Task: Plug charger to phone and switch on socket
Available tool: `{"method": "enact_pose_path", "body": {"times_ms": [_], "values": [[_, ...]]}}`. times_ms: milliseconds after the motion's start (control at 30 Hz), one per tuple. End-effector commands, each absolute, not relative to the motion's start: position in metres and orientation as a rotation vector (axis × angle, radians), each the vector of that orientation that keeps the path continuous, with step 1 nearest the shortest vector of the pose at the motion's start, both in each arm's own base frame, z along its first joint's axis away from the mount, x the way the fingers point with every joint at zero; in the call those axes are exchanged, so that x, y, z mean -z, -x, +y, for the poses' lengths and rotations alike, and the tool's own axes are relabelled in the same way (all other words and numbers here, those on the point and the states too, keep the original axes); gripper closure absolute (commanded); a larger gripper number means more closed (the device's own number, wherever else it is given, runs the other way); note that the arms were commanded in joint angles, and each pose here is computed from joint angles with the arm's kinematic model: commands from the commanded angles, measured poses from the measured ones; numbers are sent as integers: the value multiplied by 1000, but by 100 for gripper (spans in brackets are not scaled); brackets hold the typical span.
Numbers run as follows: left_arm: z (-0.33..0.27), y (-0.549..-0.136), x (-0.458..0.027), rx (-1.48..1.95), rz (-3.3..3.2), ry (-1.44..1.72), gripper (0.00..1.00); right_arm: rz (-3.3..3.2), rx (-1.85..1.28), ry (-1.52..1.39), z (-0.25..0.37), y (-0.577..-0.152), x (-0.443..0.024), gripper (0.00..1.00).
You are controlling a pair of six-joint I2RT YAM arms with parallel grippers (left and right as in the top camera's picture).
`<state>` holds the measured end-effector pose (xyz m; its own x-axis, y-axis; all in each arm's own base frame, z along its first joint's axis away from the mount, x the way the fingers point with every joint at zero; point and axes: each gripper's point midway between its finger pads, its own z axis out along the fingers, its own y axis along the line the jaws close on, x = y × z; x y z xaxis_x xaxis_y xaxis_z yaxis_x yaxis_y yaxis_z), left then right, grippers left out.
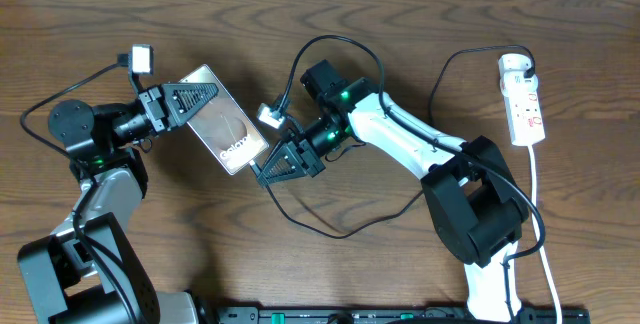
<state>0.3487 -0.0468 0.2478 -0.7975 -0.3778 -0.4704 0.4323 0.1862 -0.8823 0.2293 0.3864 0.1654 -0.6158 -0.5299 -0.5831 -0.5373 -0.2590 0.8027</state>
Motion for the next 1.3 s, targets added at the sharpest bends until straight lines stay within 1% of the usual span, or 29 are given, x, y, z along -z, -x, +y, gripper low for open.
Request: {"method": "enact_pose_path", "body": {"times_ms": [0,200,400,767,1267], "values": [[-48,-348,-257,1671,1841,-77,93,1892,-2114,1371,388,-224,-170,99],[-51,-347,-257,1675,1843,-88,92,1889,-2112,1373,388,-225,-170,99],[-67,-343,-263,1658,1822,-198,93,1910,-2121,1355,390,-227,-170,99],[-68,-343,-263,1660,1823,-199,93,1917,-2122,1348,389,-228,-170,99],[-68,-343,-263,1661,1823,-199,93,2013,-2045,1290,376,-245,-160,99]]}}
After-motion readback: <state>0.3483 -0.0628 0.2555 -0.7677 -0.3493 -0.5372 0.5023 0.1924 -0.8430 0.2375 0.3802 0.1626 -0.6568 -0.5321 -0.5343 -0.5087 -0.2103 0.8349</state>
